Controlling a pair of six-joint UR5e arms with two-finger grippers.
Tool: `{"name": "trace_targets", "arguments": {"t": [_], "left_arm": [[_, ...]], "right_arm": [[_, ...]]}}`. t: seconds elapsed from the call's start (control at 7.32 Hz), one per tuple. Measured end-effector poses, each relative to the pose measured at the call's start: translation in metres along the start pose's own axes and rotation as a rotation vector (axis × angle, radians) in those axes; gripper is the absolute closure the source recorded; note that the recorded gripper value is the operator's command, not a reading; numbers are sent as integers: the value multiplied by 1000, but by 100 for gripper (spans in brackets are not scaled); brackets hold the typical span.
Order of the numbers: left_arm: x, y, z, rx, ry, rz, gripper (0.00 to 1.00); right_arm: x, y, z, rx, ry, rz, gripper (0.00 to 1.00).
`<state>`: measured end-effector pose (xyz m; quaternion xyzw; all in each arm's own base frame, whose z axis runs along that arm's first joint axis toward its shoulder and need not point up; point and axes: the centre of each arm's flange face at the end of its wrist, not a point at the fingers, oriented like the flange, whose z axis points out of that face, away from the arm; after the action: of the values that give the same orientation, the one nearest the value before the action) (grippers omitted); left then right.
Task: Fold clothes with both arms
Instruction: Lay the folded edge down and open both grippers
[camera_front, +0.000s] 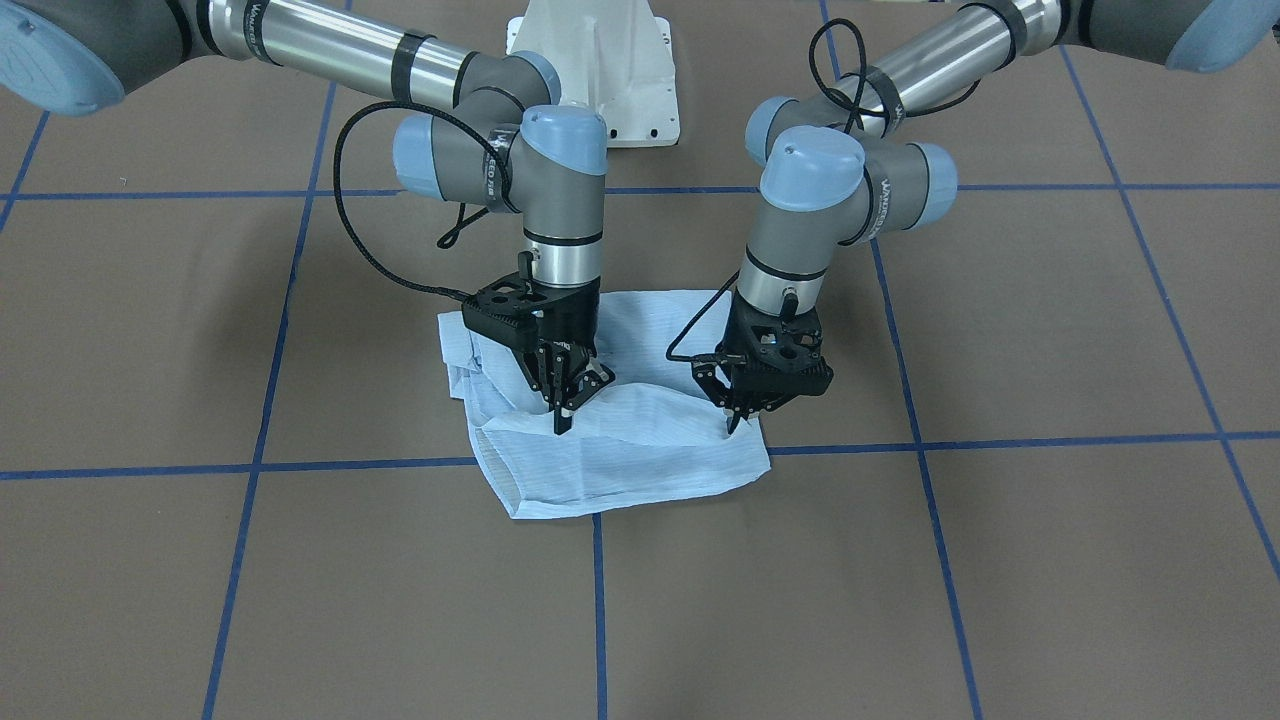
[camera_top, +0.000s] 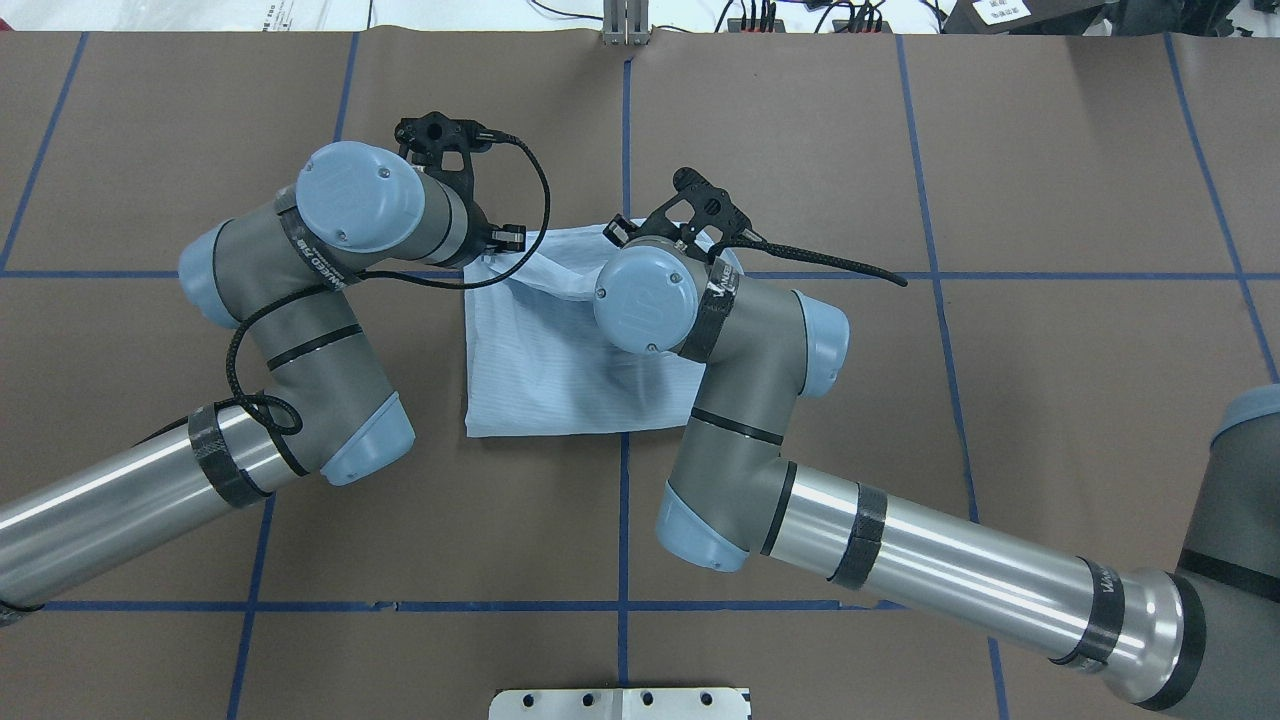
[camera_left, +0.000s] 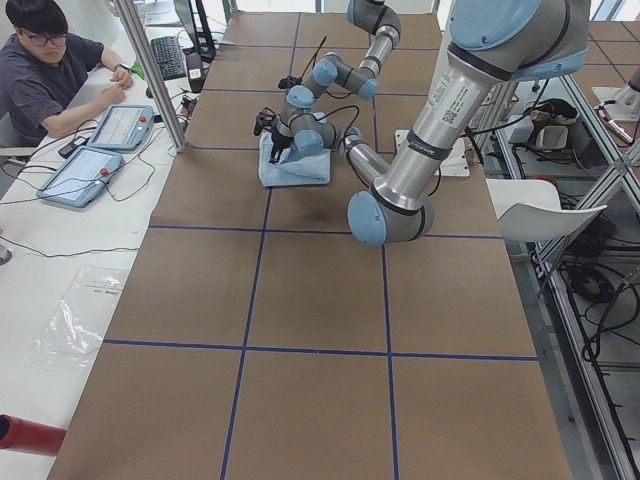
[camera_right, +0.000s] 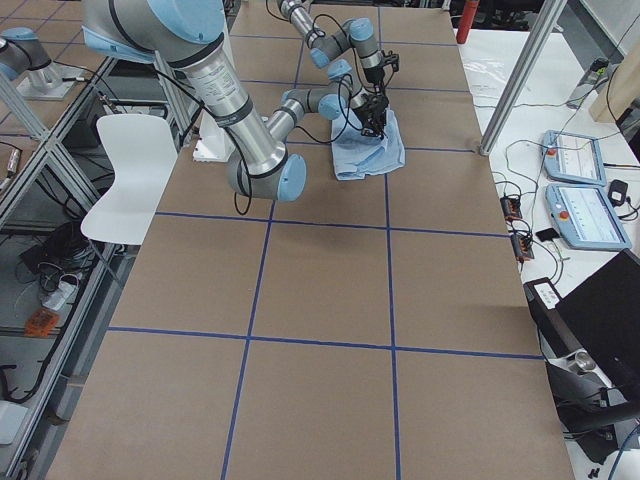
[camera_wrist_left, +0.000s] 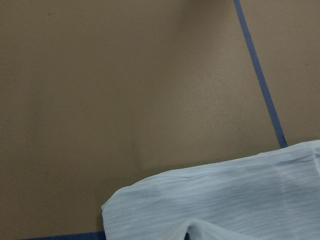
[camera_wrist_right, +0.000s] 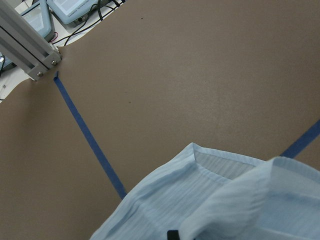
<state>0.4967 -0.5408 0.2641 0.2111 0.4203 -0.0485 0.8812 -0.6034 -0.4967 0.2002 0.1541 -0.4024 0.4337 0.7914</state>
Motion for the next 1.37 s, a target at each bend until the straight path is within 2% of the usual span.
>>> {"name": "trace_targets", "arguments": {"t": [0.27,0.41,0.55,0.96,1.09,1.37], "left_arm": [[-3,0,5,-4,-11,-3,100],[-5,0,8,-7,-16,-4,100],[-6,1,9,-8,-19,-5,1],[-11,0,9,0,-7,60,0],[-11,-2,7,6,4,87,0],[-11,0,6,7,11,106,0]], "right_arm": [[-1,-7,4,10,4,4,100],[0,-9,8,14,9,3,84],[1,-9,10,17,13,1,1],[-12,-16,5,16,2,-90,0],[-17,-23,2,-3,1,-117,0],[-18,-38,-5,-77,2,-195,0]]}}
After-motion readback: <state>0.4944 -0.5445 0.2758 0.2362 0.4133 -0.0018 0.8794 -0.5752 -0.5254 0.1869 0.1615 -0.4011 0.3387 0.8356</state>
